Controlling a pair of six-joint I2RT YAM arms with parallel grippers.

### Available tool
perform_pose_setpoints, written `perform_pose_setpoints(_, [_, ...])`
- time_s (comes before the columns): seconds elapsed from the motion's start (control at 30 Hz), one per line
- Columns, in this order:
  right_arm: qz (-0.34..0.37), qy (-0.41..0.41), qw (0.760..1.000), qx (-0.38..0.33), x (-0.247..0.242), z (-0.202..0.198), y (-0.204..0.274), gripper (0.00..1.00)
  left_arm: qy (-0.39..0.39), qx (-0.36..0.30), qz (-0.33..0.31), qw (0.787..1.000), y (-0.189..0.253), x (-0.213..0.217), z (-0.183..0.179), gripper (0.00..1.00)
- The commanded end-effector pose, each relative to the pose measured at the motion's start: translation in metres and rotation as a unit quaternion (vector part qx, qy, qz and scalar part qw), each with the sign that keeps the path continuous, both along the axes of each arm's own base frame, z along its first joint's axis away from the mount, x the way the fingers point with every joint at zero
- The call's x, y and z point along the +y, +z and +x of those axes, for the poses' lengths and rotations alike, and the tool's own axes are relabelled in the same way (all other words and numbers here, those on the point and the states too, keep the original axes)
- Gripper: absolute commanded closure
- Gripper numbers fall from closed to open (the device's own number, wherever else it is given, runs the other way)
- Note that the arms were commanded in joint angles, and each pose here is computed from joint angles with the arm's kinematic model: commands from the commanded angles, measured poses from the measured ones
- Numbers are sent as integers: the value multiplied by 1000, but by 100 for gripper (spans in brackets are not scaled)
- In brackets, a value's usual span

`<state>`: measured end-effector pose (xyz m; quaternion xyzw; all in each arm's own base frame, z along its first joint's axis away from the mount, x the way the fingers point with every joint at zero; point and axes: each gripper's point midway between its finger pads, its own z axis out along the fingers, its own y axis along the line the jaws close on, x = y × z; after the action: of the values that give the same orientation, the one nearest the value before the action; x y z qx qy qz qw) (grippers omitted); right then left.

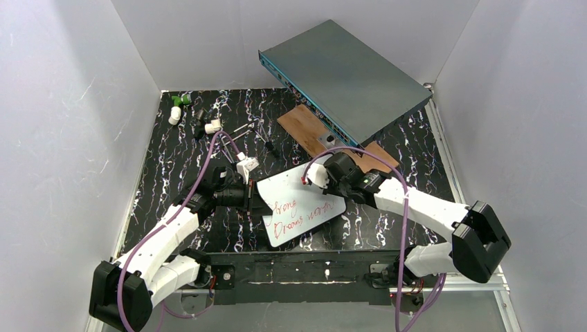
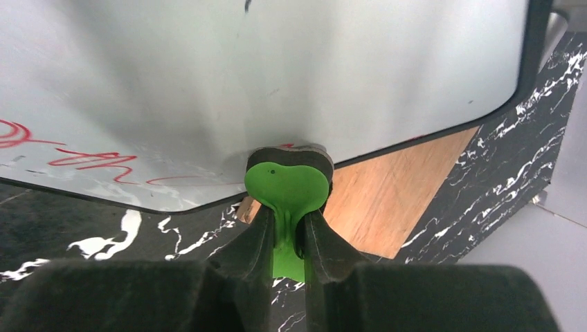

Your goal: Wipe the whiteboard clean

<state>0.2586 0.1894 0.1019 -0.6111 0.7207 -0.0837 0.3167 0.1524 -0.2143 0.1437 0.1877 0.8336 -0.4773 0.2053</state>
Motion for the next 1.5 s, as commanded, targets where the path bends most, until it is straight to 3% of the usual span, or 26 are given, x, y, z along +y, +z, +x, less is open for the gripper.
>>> perform_pose_setpoints(0.0, [76,9,997,-14,32,6,41,99,-64,-28,-51,996,26,-11,-16,100])
perform_pose_setpoints(0.13, [73,-17,996,-47,34,23,47,99,-64,-25,-51,996,25,-12,-16,100])
perform_pose_setpoints(0.27, [18,-27,997,-64,18,30,28,99,-65,-26,-51,996,25,-12,-16,100])
perform_pose_setpoints(0.57, [-41,20,999,-5,-19,-11,-19,99,-65,-33,-53,996,28,-11,-16,100])
perform_pose_setpoints(0.67, [-18,48,998,44,-12,-30,-26,99,-65,-34,-53,996,28,-11,-17,100])
perform_pose_setpoints(0.77, [17,40,998,49,2,-28,-13,99,-65,-33,-54,996,28,-11,-17,100])
perform_pose_setpoints(0.93, [53,2,998,-14,20,5,26,99,-65,-32,-52,996,27,-11,-17,100])
perform_pose_setpoints(1.1, [44,-42,996,-61,6,27,30,99,-64,-35,-52,996,27,-11,-17,100])
perform_pose_setpoints(1.3, [-24,-10,1000,-14,-26,1,-13,99,-66,-36,-54,996,29,-11,-17,100])
perform_pose_setpoints(1.47, [-27,36,998,51,-29,-32,-36,99,-67,-37,-55,996,29,-11,-18,100])
